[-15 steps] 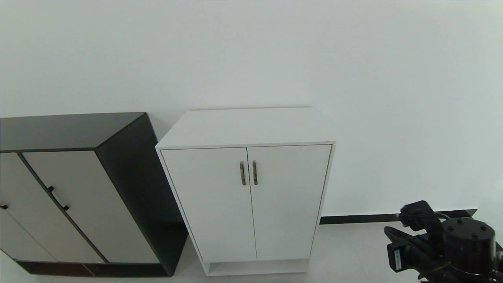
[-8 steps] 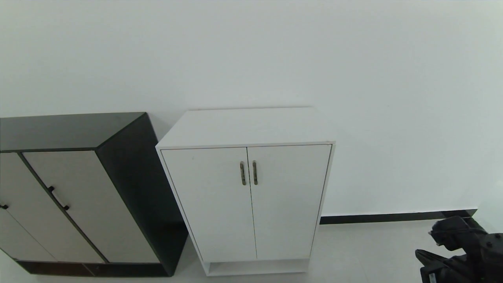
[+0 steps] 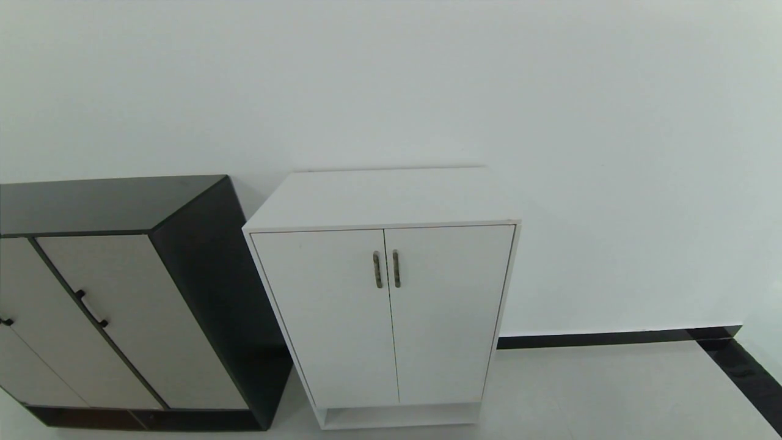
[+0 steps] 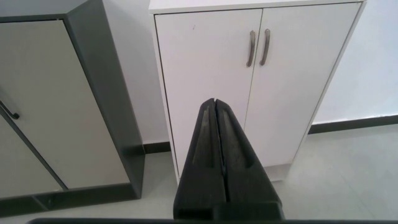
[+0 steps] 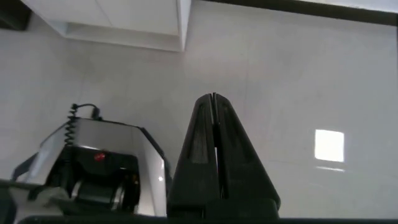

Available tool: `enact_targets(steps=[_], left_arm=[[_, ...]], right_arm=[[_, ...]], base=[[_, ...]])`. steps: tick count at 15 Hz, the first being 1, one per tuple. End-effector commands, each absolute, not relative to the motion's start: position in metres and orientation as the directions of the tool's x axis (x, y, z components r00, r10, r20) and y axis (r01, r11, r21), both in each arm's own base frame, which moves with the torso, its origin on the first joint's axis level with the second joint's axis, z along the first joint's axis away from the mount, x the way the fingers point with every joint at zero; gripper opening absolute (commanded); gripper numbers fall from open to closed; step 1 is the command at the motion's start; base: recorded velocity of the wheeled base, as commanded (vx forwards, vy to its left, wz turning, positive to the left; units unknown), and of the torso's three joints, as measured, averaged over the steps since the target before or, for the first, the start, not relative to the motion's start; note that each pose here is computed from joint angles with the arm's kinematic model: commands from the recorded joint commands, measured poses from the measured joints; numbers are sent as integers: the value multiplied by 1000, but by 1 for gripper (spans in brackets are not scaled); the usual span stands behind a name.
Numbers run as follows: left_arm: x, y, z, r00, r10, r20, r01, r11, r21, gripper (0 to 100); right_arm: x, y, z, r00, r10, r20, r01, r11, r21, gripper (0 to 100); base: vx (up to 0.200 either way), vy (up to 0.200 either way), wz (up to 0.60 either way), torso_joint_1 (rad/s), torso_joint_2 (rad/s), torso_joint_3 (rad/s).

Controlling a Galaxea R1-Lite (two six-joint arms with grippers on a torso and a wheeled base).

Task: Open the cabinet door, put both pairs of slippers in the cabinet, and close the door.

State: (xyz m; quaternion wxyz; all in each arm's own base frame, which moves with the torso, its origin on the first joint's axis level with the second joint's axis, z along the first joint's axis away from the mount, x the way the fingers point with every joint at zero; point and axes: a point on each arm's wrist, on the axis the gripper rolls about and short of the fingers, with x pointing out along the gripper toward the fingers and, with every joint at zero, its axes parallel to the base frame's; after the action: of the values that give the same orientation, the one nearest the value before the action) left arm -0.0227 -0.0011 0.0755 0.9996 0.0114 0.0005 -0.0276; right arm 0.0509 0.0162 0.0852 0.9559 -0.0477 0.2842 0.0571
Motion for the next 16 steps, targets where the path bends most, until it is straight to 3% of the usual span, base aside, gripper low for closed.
enact_targets(steps=[1,7,11,16], left_arm=[[-23,-1,76,998,-55,-2,55,998,23,0],[-23,-1,76,998,-55,-2,55,998,23,0],[-23,-1,76,998,-55,-2,55,998,21,0],[-23,-1,76,998,-55,-2,55,998,23,0]], right_arm=[[18,3,83,898,162,-408,-170,985,17,0],[4,1,83,884,349,-311,-343,936,75,0],[3,0,79,902,287,-322,-321,946,-55,0],[-8,-2,78,981,58,-187,-63,998,-21,0]], base=[[0,0,0,0,0,0],[0,0,0,0,0,0],[0,0,0,0,0,0],[0,0,0,0,0,0]])
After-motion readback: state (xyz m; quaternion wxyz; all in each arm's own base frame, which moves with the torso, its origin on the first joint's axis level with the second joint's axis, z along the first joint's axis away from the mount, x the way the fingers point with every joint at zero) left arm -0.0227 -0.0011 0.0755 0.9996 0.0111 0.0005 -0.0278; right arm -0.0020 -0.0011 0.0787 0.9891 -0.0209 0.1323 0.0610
